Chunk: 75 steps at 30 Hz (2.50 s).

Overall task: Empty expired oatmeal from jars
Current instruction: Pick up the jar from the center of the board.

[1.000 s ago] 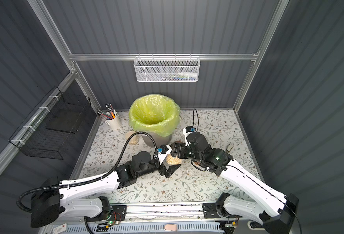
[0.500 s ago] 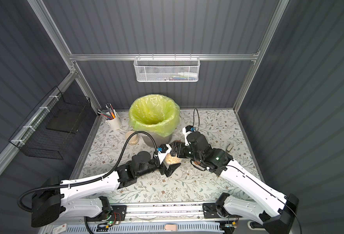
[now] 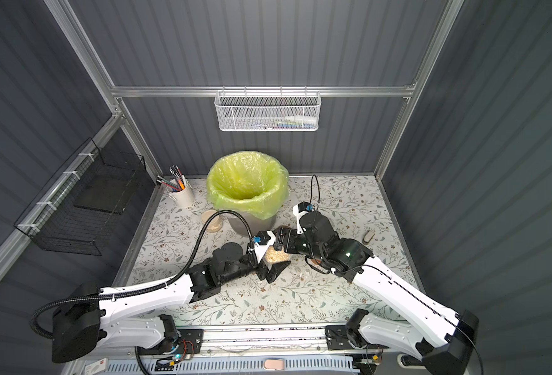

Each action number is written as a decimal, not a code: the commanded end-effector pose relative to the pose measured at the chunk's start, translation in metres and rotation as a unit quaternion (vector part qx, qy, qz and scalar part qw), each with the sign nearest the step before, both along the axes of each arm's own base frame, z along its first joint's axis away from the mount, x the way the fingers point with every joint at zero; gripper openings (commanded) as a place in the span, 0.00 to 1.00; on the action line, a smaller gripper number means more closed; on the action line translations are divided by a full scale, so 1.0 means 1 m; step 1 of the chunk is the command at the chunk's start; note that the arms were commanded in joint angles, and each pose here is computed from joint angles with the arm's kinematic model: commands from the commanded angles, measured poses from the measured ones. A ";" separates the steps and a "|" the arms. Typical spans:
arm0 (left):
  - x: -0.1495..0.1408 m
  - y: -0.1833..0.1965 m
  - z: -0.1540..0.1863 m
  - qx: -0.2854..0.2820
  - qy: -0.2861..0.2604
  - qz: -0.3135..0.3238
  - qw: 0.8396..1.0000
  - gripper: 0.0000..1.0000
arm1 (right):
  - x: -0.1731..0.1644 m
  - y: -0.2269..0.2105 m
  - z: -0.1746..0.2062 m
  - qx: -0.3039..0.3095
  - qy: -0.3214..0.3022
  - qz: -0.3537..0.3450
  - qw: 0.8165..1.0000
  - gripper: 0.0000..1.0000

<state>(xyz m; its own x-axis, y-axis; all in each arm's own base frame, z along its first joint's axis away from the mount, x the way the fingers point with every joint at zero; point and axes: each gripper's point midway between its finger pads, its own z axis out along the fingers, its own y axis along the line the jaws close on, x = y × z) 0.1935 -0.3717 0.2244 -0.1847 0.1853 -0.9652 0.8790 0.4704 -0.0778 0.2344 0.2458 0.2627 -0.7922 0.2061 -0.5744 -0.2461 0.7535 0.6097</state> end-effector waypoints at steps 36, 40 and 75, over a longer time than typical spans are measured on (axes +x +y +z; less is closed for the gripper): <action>0.014 0.010 0.005 -0.025 -0.063 0.044 0.997 0.33 | -0.001 -0.004 0.023 0.051 -0.033 -0.013 0.998 0.98; 0.013 0.012 0.008 -0.030 -0.068 0.043 0.996 0.32 | -0.001 -0.009 0.025 0.053 -0.038 -0.019 0.998 0.99; 0.011 0.013 0.020 0.003 -0.223 0.017 0.975 0.28 | -0.023 -0.057 0.027 0.040 0.171 -0.055 0.983 0.99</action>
<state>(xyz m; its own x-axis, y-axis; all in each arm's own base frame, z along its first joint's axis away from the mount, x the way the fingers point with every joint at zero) 0.2002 -0.3572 0.2071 0.1354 0.2859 -0.9486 0.8453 0.4661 0.2612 0.2312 0.1886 0.3041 -0.8425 0.3771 -0.3848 -0.0035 0.7104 0.7038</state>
